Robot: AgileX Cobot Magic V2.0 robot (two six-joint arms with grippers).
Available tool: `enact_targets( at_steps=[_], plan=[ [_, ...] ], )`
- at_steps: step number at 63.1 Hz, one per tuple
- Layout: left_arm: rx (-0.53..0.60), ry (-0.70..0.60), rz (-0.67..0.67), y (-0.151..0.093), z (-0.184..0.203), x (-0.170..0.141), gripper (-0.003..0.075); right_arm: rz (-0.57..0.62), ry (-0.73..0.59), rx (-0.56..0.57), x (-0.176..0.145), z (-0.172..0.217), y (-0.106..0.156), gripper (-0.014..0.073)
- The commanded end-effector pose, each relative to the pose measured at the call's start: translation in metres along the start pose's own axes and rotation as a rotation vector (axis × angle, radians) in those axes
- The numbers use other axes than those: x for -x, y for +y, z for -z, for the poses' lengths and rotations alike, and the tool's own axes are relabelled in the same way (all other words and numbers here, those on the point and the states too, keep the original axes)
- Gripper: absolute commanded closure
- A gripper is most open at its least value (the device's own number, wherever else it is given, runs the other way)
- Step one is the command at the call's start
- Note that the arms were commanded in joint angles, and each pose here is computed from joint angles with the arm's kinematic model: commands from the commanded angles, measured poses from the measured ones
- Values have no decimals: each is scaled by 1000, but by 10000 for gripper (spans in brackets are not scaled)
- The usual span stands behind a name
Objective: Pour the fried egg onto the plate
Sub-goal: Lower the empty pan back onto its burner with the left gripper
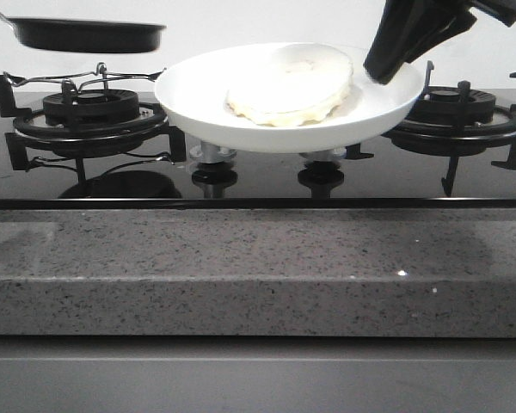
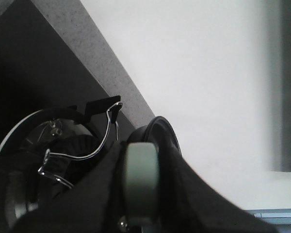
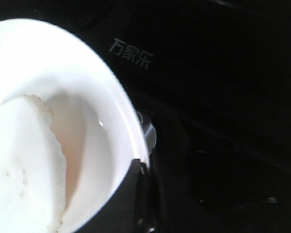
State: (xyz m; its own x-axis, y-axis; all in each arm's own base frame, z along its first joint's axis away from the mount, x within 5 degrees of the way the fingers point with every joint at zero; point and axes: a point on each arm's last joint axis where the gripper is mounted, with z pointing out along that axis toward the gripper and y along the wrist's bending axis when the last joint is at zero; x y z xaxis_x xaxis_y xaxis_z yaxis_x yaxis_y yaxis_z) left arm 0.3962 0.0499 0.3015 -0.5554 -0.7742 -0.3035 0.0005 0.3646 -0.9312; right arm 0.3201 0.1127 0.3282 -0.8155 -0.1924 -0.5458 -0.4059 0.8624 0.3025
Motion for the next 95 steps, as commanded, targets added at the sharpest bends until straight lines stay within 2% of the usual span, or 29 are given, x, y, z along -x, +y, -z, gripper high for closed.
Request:
enact_targets(
  at_steps=[1,25,42,50,61,70,76,95],
  plan=[
    [-120,-27,1,-29,8,4,741,2,-111,25,10,22,10,655],
    [2,-54,-69,-17,7,6,741,2,-111,25,10,22,10,655],
    [24,-30,-99,-16,6,4,732,2,-111,25,10,22,10,655],
    [23,-27,-102,-16,6,4,637,2,-111,25,10,22,10,655],
    [22,-26,-103,-16,6,3,394,2,-111,25,10,22,10,655],
    [18,1,-114,-16,6,1,263,2,-111,25,10,22,10,655],
    [16,35,-130,-16,6,-2,232,2,-111,25,10,22,10,655],
    [100,260,-216,-6,11,-21,241,2,-111,25,10,22,10,655]
  ],
)
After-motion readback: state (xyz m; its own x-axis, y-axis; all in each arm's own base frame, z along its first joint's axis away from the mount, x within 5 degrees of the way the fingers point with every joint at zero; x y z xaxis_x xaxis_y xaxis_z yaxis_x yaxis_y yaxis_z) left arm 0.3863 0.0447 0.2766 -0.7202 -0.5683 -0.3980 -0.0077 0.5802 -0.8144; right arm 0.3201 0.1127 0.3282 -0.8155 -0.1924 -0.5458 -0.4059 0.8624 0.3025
